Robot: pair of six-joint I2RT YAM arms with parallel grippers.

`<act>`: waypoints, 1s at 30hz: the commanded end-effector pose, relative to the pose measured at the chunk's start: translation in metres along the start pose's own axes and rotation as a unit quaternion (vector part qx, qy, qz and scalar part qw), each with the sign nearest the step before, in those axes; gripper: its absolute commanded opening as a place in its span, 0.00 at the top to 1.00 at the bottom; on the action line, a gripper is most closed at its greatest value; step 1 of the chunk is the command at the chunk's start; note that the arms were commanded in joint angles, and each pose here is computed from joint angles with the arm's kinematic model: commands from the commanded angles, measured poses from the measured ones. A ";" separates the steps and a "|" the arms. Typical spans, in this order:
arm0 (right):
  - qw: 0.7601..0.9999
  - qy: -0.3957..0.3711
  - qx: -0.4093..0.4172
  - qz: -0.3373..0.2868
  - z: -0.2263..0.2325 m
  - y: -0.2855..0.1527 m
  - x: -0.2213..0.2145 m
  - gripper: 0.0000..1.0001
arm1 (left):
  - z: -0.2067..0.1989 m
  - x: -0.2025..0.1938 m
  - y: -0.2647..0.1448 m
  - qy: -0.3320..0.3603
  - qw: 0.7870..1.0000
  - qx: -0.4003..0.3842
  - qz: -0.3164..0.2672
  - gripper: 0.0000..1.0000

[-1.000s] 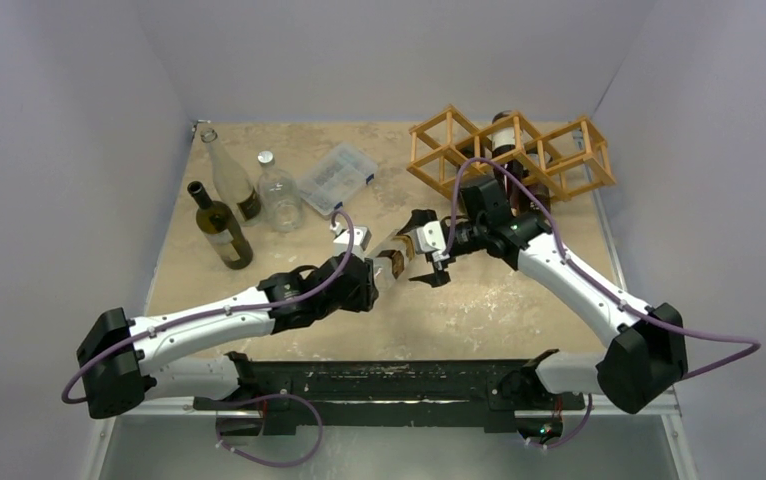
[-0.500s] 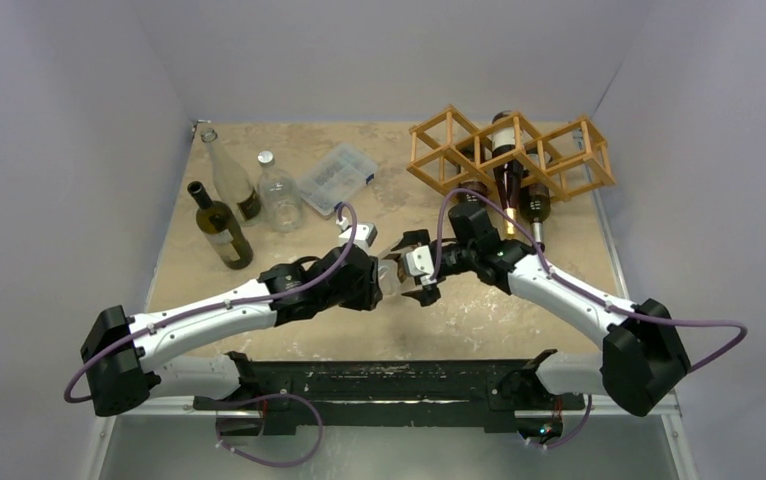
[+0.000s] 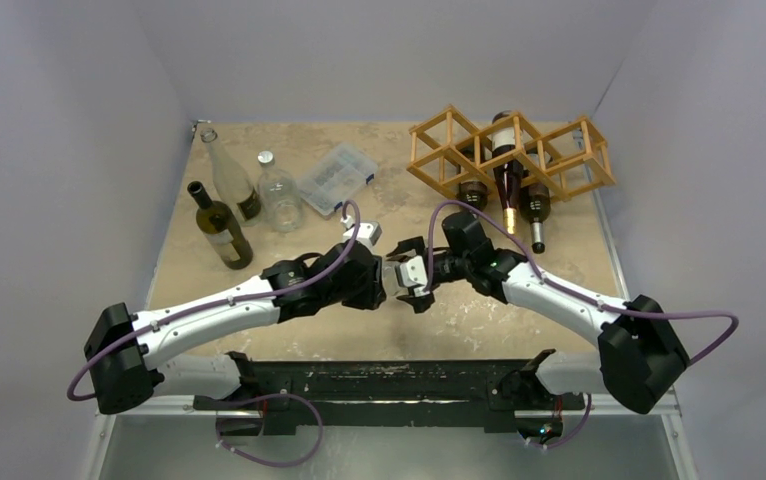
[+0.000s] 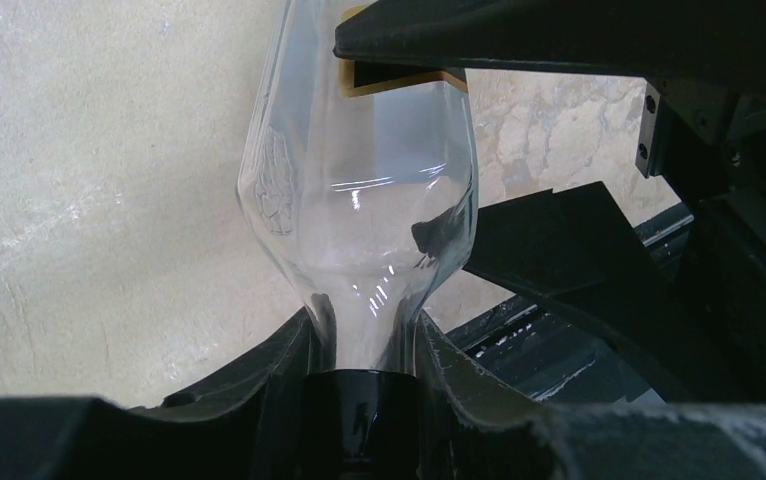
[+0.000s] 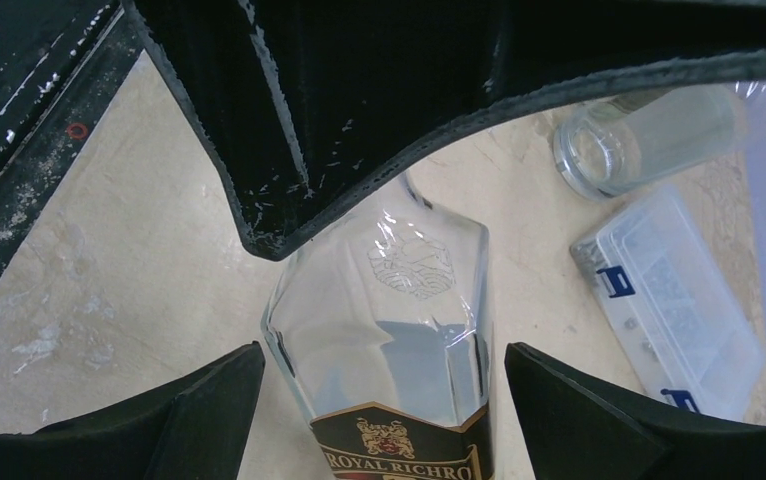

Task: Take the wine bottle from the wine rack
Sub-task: Pick up the wine bottle from the wine rack.

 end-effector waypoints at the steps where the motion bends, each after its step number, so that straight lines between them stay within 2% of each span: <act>1: 1.000 -0.022 -0.009 -0.007 -0.002 0.004 -0.001 0.08 | -0.039 0.022 -0.011 -0.010 0.997 -0.073 -0.026 1.00; 6: 1.000 -0.022 -0.006 -0.011 -0.001 0.005 0.000 0.22 | -0.042 0.021 -0.011 -0.020 0.996 -0.081 -0.026 1.00; 10: 1.000 -0.019 -0.008 -0.010 -0.004 0.004 0.001 0.38 | -0.043 0.023 -0.013 -0.030 0.995 -0.088 -0.031 0.98; 11: 1.000 -0.016 -0.009 -0.010 -0.004 0.004 0.001 0.43 | -0.043 0.023 -0.014 -0.032 0.995 -0.090 -0.031 0.96; 16: 1.000 -0.002 -0.009 -0.012 -0.007 0.003 0.003 0.62 | -0.045 0.025 -0.018 -0.045 0.993 -0.104 -0.037 0.75; 22: 1.000 0.015 -0.009 -0.024 -0.008 0.000 0.004 0.69 | -0.045 0.029 -0.024 -0.056 0.990 -0.118 -0.049 0.56; 30: 0.999 0.035 -0.009 -0.036 -0.009 -0.002 0.005 0.71 | -0.042 0.034 -0.032 -0.052 0.988 -0.125 -0.069 0.32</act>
Point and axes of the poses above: each gripper's point midway between its finger pads, its own y axis out along the fingers, its own z axis along the line the jaws close on, x = y × z, the point moved 2 cm from there along -y, back along the fingers, and after that the axes turned 14 degrees about -y, right-handed, at the moved point
